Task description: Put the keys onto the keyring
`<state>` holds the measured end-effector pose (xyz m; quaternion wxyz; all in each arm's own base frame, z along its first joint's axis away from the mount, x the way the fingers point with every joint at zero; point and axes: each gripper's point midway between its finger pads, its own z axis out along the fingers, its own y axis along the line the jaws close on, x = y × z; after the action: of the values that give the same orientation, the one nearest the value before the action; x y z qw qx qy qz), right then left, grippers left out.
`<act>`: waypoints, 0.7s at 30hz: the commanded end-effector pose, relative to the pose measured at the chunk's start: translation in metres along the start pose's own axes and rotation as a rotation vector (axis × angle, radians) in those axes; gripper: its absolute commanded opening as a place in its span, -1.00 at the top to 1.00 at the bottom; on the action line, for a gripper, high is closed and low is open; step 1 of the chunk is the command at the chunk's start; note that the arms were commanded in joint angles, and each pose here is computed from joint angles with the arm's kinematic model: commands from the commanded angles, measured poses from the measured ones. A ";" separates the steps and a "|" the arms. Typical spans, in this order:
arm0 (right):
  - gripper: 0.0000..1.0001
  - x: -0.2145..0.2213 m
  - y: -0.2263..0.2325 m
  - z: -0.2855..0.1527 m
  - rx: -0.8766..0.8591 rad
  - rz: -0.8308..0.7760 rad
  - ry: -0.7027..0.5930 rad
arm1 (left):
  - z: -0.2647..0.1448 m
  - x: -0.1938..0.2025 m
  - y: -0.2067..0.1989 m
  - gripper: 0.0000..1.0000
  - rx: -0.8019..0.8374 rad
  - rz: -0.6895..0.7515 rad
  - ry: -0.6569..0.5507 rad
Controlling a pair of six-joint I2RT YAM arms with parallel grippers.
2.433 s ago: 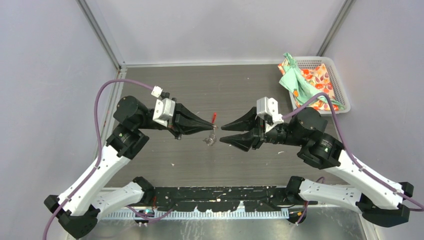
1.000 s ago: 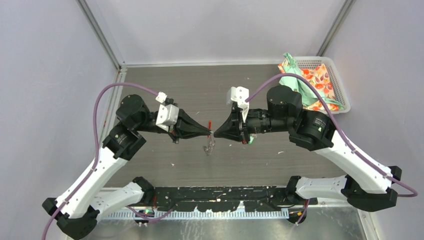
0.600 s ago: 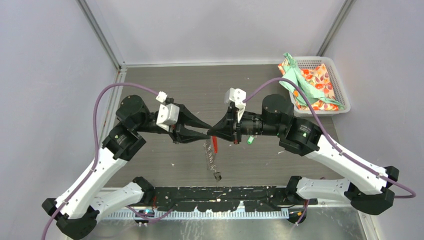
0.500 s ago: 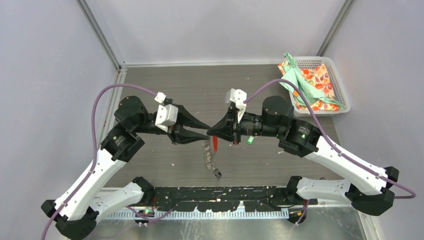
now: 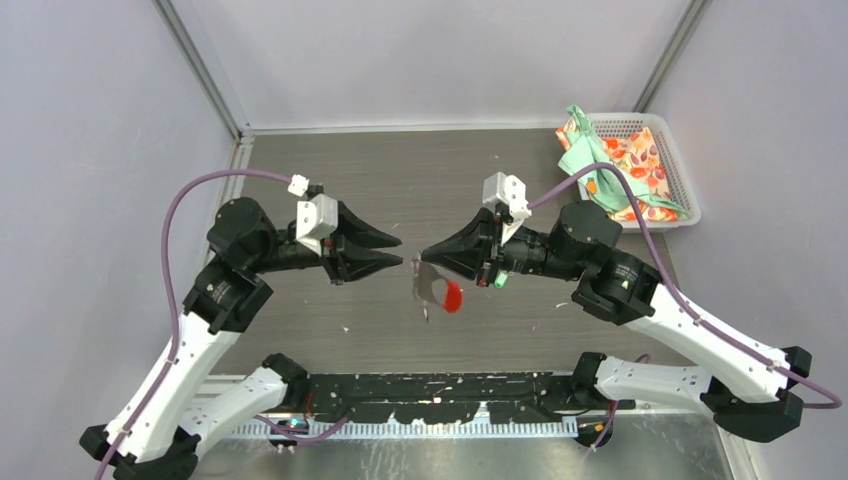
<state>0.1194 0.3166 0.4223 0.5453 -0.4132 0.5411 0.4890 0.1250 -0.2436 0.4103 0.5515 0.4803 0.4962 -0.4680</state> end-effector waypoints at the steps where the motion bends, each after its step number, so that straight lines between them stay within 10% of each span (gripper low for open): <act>1: 0.99 -0.025 0.007 -0.001 -0.030 -0.021 -0.090 | 0.001 0.002 -0.001 0.35 0.016 -0.087 0.012; 11: 0.97 -0.009 0.003 -0.002 -0.008 0.017 -0.012 | 0.009 0.016 0.002 0.55 0.088 -0.097 0.042; 13: 0.47 0.012 -0.008 -0.006 0.058 0.025 0.049 | 0.008 0.022 0.004 0.59 0.082 -0.086 0.049; 21: -0.29 0.169 -0.032 -0.006 0.134 0.146 0.364 | -0.026 0.063 0.076 0.23 -0.194 -0.157 0.095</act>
<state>0.1355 0.3140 0.3192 0.4793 -0.4129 0.6463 0.4267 0.1615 -0.2377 0.3597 0.5127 0.4670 0.5518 -0.4632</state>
